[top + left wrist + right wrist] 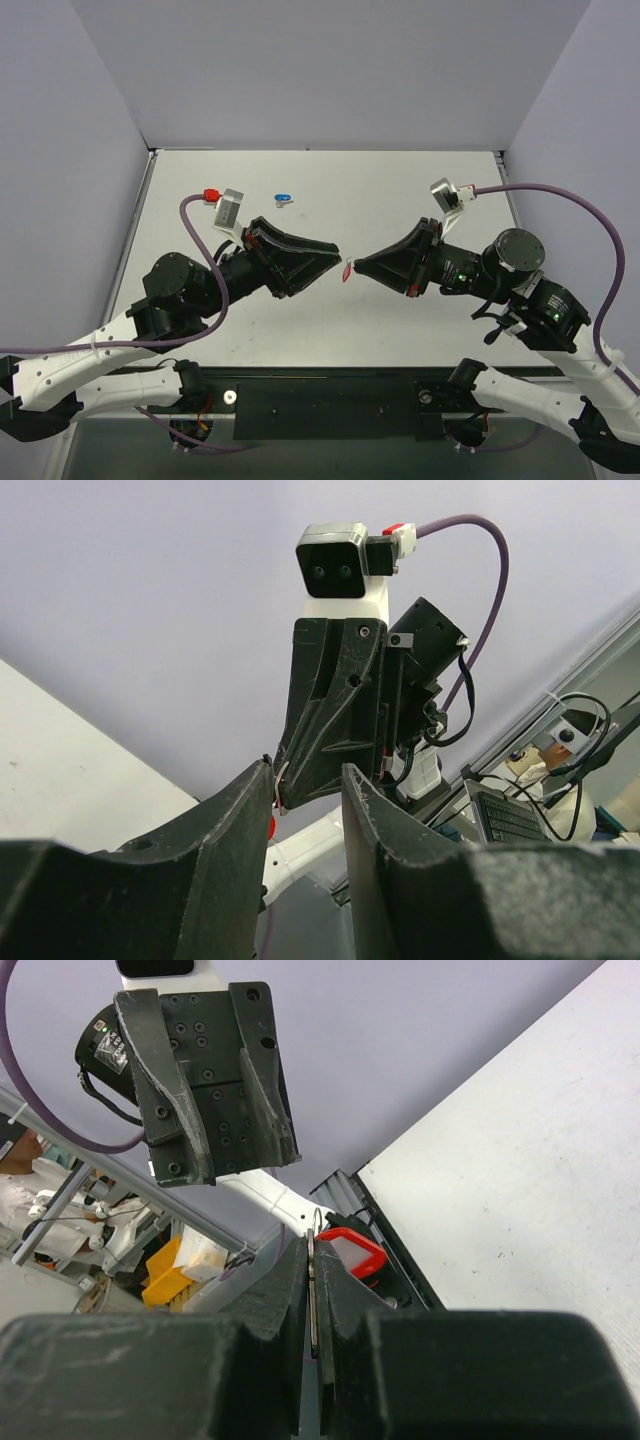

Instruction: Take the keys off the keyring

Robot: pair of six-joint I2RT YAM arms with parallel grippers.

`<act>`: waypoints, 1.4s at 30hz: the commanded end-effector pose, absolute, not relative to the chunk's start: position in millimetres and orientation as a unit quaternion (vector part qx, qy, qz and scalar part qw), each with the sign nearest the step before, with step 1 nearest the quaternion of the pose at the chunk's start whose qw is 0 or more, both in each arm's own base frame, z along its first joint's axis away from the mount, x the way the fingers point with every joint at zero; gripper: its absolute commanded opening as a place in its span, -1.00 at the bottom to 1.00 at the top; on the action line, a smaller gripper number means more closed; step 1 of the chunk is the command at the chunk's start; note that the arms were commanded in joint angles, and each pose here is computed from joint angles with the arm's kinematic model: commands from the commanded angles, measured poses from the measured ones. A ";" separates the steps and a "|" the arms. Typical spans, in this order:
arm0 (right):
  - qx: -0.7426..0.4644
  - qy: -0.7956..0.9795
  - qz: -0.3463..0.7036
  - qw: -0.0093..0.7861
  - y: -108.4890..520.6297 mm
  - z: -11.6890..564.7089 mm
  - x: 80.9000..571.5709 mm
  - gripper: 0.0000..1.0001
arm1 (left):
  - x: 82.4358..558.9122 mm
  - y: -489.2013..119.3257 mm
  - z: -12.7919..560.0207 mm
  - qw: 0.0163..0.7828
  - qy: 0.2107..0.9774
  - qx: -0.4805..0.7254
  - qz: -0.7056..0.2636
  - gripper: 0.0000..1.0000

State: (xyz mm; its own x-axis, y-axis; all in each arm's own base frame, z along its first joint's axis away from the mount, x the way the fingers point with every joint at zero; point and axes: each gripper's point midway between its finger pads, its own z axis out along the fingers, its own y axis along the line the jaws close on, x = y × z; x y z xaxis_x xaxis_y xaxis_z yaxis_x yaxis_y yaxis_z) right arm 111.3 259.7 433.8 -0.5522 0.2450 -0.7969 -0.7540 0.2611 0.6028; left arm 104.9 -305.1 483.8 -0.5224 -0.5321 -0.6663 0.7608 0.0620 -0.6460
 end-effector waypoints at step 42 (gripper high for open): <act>-0.185 0.596 0.631 0.461 261.4 487.7 104.1 -1.00 | 94.4 -300.5 501.7 0.482 0.536 0.101 -0.686 0.05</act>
State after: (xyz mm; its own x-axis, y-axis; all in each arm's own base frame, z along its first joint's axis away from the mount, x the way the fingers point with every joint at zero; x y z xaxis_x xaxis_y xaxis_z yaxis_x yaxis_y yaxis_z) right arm 112.2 263.7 453.5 -0.5493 0.3030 -0.7787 -0.7591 0.2085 0.6166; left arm 96.6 -313.2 478.6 -0.5491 -0.5101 -0.6620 0.7484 0.0524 -0.6612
